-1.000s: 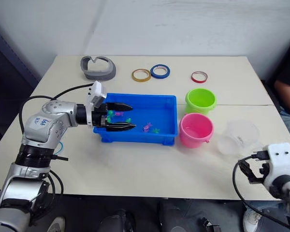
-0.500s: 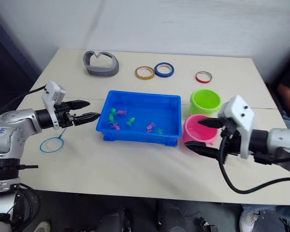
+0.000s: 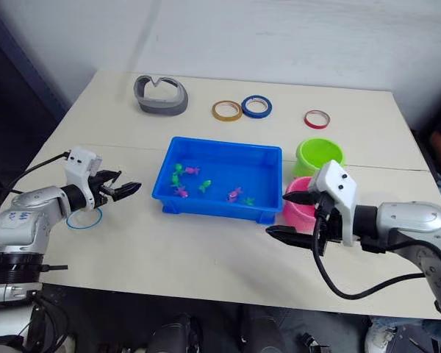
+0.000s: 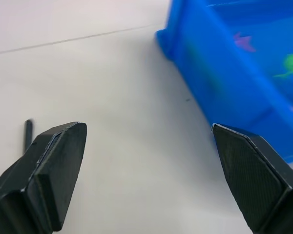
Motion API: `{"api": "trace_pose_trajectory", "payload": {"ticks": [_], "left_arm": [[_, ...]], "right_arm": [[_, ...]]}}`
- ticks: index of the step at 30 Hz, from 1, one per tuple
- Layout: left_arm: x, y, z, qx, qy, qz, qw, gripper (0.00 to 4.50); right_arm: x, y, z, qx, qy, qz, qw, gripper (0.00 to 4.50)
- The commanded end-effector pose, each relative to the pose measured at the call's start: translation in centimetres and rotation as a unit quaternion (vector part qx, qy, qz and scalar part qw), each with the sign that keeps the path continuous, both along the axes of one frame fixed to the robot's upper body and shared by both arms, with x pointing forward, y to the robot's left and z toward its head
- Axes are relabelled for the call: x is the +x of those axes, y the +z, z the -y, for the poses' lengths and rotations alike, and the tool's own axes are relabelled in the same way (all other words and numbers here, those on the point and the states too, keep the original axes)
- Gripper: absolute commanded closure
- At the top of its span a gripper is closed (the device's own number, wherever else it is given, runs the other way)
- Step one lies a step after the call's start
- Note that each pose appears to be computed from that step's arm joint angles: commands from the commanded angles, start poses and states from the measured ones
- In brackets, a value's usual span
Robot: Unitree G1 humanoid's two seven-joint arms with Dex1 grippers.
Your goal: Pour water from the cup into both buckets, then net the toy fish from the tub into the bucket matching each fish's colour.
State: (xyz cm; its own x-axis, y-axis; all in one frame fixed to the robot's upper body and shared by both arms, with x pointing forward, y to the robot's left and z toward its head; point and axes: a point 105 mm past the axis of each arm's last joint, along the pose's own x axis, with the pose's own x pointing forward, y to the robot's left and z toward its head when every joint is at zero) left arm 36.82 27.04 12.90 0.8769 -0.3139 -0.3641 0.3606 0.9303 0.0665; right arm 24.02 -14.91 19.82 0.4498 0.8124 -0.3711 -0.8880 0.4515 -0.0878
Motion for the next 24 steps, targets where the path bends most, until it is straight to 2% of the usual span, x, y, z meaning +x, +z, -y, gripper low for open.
{"api": "trace_pose_trajectory", "payload": {"ticks": [1,13,19,24], "left_arm": [[0.2,-0.3,-1.9,0.011,0.038,0.007,0.999,0.00],[1.0,-3.3,-5.1,0.016,0.104,-0.030,0.994,0.00],[1.3,-4.4,-5.0,0.032,0.096,-0.048,0.994,0.00],[1.6,-5.0,-4.2,0.055,0.072,-0.060,0.994,0.00]], "right_arm": [[-0.5,1.2,-0.5,0.002,0.022,0.030,0.999,0.04],[-0.5,0.5,-0.8,0.002,0.006,0.039,0.999,0.04],[-0.9,0.6,-1.0,0.005,0.005,0.044,0.999,0.04],[-1.7,0.7,-1.7,0.008,0.035,0.043,0.998,0.04]]}}
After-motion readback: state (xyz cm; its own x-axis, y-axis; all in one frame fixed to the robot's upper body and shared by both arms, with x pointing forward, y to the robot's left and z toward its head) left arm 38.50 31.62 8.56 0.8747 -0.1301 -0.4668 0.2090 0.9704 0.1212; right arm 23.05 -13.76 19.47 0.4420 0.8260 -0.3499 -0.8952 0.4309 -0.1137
